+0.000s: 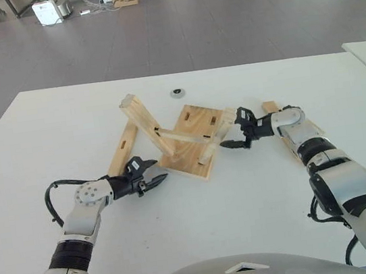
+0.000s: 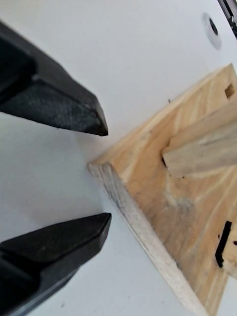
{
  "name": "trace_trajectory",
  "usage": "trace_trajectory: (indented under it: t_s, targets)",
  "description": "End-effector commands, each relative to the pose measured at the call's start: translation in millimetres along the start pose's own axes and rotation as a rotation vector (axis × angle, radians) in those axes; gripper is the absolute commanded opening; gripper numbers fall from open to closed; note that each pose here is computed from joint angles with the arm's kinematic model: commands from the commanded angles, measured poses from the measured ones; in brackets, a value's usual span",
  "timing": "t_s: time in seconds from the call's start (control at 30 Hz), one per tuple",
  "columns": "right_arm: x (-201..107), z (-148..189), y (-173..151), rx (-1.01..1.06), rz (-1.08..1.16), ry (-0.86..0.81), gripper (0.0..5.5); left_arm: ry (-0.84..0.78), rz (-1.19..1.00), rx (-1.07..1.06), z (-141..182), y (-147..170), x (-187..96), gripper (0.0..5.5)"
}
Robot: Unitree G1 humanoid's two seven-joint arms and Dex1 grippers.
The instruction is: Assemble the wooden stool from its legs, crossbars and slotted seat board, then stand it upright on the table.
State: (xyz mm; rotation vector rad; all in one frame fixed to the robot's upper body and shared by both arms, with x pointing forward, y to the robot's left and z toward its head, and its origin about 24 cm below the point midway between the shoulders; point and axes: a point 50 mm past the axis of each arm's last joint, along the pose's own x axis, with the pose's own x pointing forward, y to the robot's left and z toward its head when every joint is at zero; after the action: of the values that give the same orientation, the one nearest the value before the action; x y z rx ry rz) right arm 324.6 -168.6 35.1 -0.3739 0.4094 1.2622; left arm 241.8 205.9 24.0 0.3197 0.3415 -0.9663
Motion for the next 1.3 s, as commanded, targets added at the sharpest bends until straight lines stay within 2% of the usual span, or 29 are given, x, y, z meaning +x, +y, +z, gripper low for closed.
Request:
trace_trajectory:
  t_s: [0.03, 0.13, 0.27, 0.43, 0.53, 0.63, 0.7, 0.8, 0.97, 1.07, 1.23, 1.3]
  targets:
    - [-26, -5, -4, 0.000, -0.027, 0.056, 4.51, 0.028, 0.028, -0.002, -6, 3, -10, 2.87]
    - [-32, -1, -8, 0.010, -0.054, 0.050, 4.51, 0.029, 0.034, 0.002, -7, 5, -12, 2.87]
    - [-24, -3, 2, 0.015, -0.029, 0.042, 4.51, 0.049, 0.014, 0.047, -3, 12, -13, 2.87]
    - [-15, -4, 16, 0.023, -0.022, 0.025, 4.51, 0.117, 0.103, 0.201, 19, 54, -39, 2.87]
    - [-3, -10, 34, 0.036, -0.030, 0.025, 4.51, 0.116, 0.106, 0.256, 25, 61, -27, 2.87]
    - [5, -9, 43, 0.048, -0.073, 0.022, 4.51, 0.072, 0.047, 0.228, 19, 46, -2, 2.87]
    - [9, -11, 45, 0.084, -0.159, 0.009, 4.51, 0.056, -0.011, 0.181, 6, 23, 10, 2.87]
    - [11, -14, 56, 0.154, -0.252, -0.017, 4.51, 0.066, -0.061, 0.156, -7, 3, 21, 2.87]
    - [12, -12, 80, 0.206, -0.278, -0.030, 4.51, 0.031, -0.100, 0.152, -5, -10, 27, 2.87]
    - [0, -14, 73, 0.223, -0.337, -0.016, 4.51, -0.017, -0.179, 0.174, 6, -31, 39, 2.87]
    - [-22, -16, 45, 0.227, -0.443, 0.001, 4.51, -0.162, -0.368, 0.187, 49, -83, 59, 2.87]
    - [-27, -14, 35, 0.218, -0.465, -0.001, 4.51, -0.168, -0.382, 0.178, 55, -89, 58, 2.87]
